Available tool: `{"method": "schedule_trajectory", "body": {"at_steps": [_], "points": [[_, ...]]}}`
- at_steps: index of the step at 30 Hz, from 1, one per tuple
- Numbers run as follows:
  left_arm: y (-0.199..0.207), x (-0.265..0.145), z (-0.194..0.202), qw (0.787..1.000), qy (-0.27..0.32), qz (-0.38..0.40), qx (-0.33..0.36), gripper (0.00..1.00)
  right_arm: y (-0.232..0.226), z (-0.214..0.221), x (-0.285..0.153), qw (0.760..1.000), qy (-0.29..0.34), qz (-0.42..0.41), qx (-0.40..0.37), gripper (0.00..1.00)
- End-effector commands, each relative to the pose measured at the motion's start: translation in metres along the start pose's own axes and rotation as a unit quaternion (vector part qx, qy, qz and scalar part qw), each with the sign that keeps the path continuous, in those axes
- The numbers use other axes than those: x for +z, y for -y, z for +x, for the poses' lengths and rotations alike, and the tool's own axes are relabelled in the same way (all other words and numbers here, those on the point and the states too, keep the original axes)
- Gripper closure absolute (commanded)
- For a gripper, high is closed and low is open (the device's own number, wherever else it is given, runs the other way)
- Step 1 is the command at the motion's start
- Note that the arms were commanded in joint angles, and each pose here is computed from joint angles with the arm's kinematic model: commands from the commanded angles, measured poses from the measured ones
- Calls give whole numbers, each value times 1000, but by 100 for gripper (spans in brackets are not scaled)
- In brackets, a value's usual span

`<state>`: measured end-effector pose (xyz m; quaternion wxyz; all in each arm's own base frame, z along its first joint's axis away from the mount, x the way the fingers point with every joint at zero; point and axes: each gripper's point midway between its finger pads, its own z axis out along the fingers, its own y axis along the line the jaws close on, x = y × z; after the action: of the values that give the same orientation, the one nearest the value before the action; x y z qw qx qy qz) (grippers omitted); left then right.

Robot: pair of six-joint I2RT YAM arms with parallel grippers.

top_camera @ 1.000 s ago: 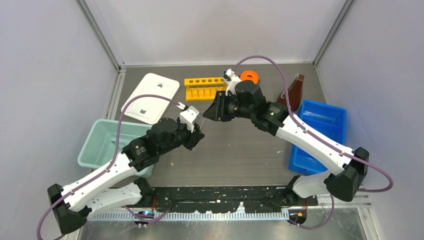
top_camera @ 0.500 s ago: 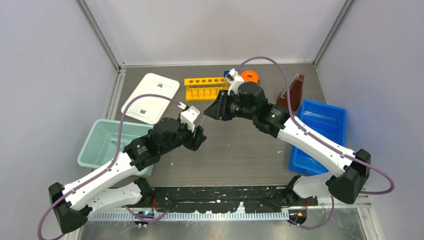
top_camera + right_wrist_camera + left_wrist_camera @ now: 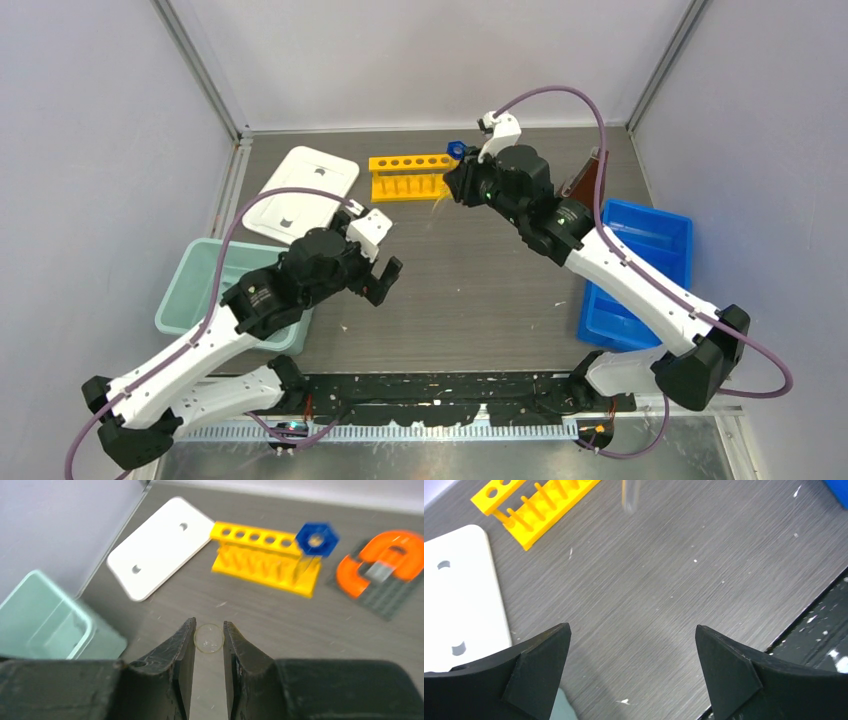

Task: Organize the chemistry lab equipment

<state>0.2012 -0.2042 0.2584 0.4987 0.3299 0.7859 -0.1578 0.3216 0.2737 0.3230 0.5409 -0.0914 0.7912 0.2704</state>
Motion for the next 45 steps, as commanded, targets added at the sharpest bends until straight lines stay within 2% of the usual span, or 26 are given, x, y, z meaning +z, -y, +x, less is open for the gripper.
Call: {"method": "schedule_trajectory", "body": {"at_steps": [1,4,10,16,27,45], "points": [[-15,-12,17,999,-7,-25,46,0,15,-74,6,989,114,60,-76,77],[-16,-11,30,998,-2,-28,47,0,27,-86,26,982,128,89,-111,77],[-8,-9,28,999,12,-10,35,0,34,-123,55,966,173,107,-158,76],[-7,-8,30,999,2,-9,31,0,43,-136,90,954,189,116,-201,76],[-6,-13,29,1000,13,-3,28,0,68,-132,147,957,159,123,-211,76],[-6,-12,31,1000,10,-3,29,0,85,-102,178,970,108,112,-189,76]]}}
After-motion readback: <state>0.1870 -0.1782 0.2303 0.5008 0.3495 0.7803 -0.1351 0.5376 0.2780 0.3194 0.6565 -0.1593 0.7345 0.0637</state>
